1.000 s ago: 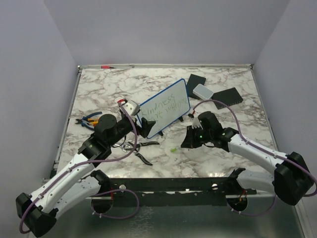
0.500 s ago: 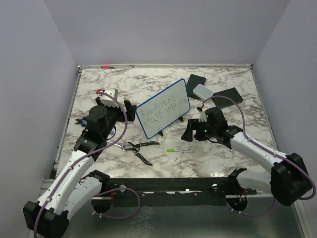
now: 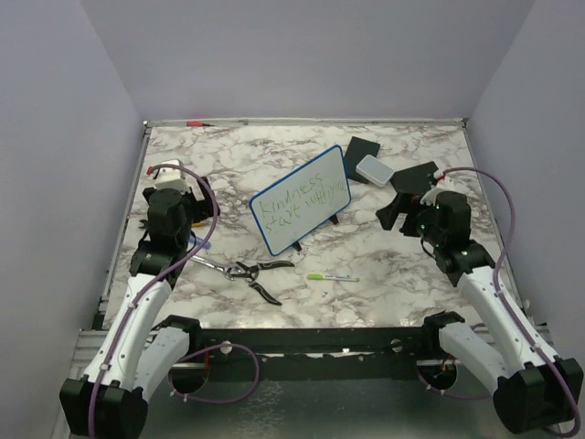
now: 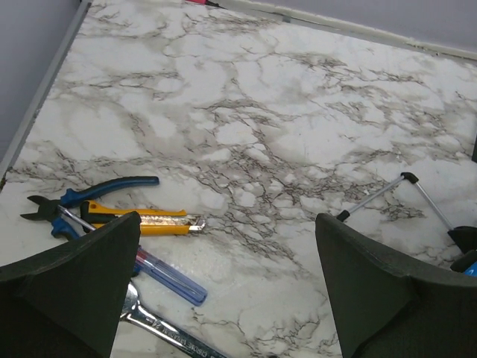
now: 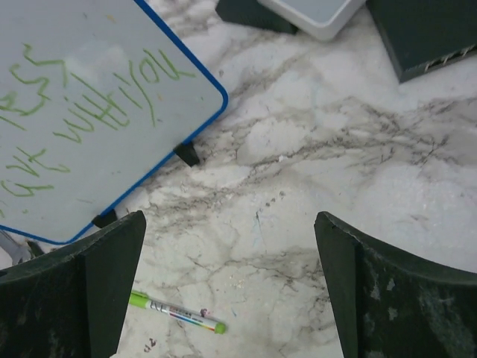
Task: Write a sentence on the whiteboard
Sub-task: Reset both arms
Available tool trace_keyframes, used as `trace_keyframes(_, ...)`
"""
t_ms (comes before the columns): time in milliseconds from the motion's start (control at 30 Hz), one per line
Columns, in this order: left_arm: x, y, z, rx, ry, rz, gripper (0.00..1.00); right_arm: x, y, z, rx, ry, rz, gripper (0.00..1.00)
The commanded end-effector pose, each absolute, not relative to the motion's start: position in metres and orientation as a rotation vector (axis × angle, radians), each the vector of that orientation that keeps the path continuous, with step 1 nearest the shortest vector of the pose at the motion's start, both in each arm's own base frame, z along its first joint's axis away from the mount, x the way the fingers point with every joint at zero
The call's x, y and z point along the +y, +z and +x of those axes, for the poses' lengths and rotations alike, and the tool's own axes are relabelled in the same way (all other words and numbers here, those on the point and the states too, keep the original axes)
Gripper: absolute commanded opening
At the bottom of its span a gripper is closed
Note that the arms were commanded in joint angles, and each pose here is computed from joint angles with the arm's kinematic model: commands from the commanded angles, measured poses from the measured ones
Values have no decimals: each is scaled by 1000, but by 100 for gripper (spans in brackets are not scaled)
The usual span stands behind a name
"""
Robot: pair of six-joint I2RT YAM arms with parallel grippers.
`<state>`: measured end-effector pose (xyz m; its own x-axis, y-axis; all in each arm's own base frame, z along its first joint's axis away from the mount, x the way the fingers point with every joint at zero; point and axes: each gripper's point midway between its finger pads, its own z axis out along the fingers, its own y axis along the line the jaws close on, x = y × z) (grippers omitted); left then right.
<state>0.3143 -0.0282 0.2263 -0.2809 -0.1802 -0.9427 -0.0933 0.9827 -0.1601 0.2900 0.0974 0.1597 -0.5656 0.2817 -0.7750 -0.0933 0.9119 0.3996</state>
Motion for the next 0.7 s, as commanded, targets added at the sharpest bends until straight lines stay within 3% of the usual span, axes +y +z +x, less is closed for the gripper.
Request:
trace_keyframes(0,1,252,303,1756,44,-288,99,74,209,301,1880,360,99,98)
trace_keyframes(200,16,263,294,1696,91,-366,99,48,237,296,1685,244,136,98)
trace_keyframes(667,8,267,294,1696,47,-332,99,42,245,288,1635,226,155,98)
